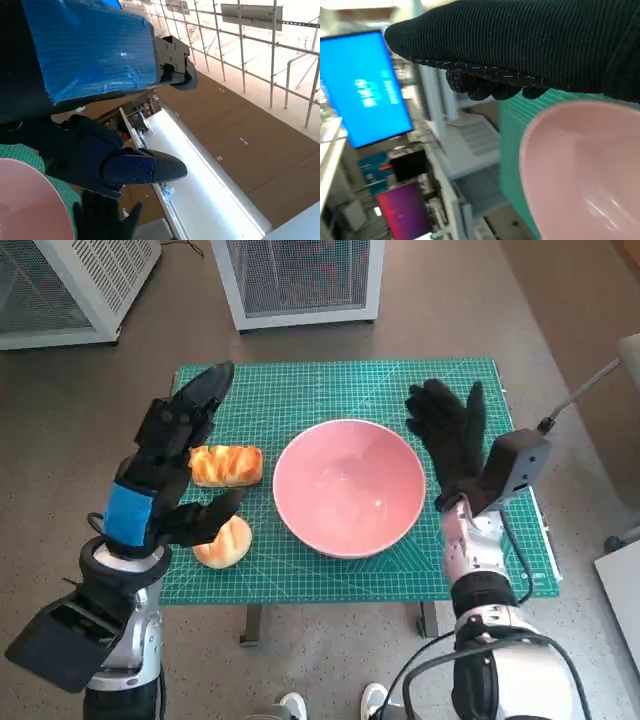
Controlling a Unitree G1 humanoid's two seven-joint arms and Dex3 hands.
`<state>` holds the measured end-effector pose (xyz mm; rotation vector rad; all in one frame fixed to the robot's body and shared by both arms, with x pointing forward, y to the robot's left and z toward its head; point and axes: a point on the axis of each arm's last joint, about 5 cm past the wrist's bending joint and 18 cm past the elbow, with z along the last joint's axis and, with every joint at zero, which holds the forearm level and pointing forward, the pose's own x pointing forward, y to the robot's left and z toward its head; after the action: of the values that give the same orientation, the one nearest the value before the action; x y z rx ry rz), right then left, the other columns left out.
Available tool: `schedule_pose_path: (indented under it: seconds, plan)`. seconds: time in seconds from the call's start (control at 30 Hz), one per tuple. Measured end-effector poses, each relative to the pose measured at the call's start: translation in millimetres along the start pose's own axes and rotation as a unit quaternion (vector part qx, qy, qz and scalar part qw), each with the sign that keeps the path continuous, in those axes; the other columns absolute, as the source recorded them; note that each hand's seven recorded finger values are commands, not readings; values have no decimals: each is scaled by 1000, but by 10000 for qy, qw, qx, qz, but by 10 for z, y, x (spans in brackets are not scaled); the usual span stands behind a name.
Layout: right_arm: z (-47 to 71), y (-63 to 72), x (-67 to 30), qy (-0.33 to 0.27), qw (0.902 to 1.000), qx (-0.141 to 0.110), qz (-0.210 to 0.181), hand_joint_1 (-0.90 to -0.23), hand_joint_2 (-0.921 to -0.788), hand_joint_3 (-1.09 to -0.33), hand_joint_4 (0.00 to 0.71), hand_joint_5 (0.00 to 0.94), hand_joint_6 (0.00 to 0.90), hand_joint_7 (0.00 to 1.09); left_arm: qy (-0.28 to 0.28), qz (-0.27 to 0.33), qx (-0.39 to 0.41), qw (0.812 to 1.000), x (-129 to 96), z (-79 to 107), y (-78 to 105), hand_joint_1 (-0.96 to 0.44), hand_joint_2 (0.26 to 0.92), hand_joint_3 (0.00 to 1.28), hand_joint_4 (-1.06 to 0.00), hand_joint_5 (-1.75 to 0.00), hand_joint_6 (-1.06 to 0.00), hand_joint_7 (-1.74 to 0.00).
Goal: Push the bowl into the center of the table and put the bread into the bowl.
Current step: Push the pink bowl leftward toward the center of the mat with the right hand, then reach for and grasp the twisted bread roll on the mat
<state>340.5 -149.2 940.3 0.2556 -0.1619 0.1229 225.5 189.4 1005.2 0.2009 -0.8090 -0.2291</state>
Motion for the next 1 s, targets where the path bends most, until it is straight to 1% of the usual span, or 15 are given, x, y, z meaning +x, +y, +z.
schedule_pose_path:
  seconds: [0.1,0.13,0.2,0.27,0.37,0.4,0.47,0.57,0.63,0.67,0.73,0.83,0.93,0.97,1.0]
  plan:
    - [77,-14,22,-350,9993,-123,107,-351,-898,-619,494,6,187,612,8,8,3,10000,-6,-13,3,-601,921,327,-265,-4,-169,-401]
    - [110,-20,29,-500,9984,-178,171,-352,-904,-614,496,6,175,629,19,10,5,10000,-8,-20,4,-600,921,327,-265,-4,-169,-401]
    - [165,-31,41,-750,9964,-272,279,-354,-909,-608,496,4,164,645,42,15,10,10000,-13,-33,8,-600,921,327,-265,-4,-170,-400]
    - [233,-47,51,-1055,9928,-389,408,-361,-912,-603,496,4,158,660,63,22,18,10000,-18,-44,14,-601,921,327,-265,-4,-170,-398]
    - [332,-59,64,-1489,9855,-531,624,-370,-910,-594,500,6,161,670,70,35,50,10000,-23,-53,30,-607,921,326,-265,-3,-171,-395]
    - [366,-59,68,-1633,9824,-569,701,-371,-909,-592,501,6,163,671,72,38,64,9999,-23,-56,38,-608,921,326,-265,-3,-172,-395]
    - [436,-56,76,-1939,9753,-623,859,-378,-915,-573,505,6,172,664,70,45,96,9999,-22,-63,53,-610,921,326,-265,-3,-173,-392]
    - [536,-50,74,-2388,9625,-679,1094,-395,-919,-555,495,2,169,654,70,39,161,9998,-12,-68,76,-616,921,326,-265,-3,-174,-388]
    - [611,-42,55,-2731,9505,-727,1291,-407,-920,-543,491,1,169,654,61,6,270,9996,3,-65,104,-618,921,325,-266,-3,-174,-384]
    - [635,-40,45,-2843,9462,-738,1359,-413,-920,-537,490,1,169,654,55,-8,333,9994,10,-62,120,-619,921,324,-266,-3,-173,-382]
    - [682,-39,9,-3078,9364,-762,1502,-421,-921,-523,490,2,180,662,56,-52,529,9986,27,-54,161,-617,921,321,-267,-3,-169,-376]
    - [730,-37,-60,-3343,9238,-811,1683,-431,-921,-511,493,3,199,674,107,-150,903,9957,60,-42,239,-606,921,305,-234,-1,-160,-366]
    - [757,-38,-134,-3493,9147,-850,1847,-436,-921,-505,494,4,203,678,206,-289,1330,9905,94,-16,323,-595,921,267,-195,-1,-153,-357]
    - [758,-40,-155,-3514,9131,-850,1886,-435,-921,-503,495,4,198,676,249,-336,1453,9885,104,-6,350,-583,921,225,-178,-1,-148,-351]
    - [765,-39,-176,-3546,9108,-853,1933,-435,-921,-503,495,4,196,676,329,-389,1598,9858,119,4,378,-579,921,209,-172,-1,-147,-349]
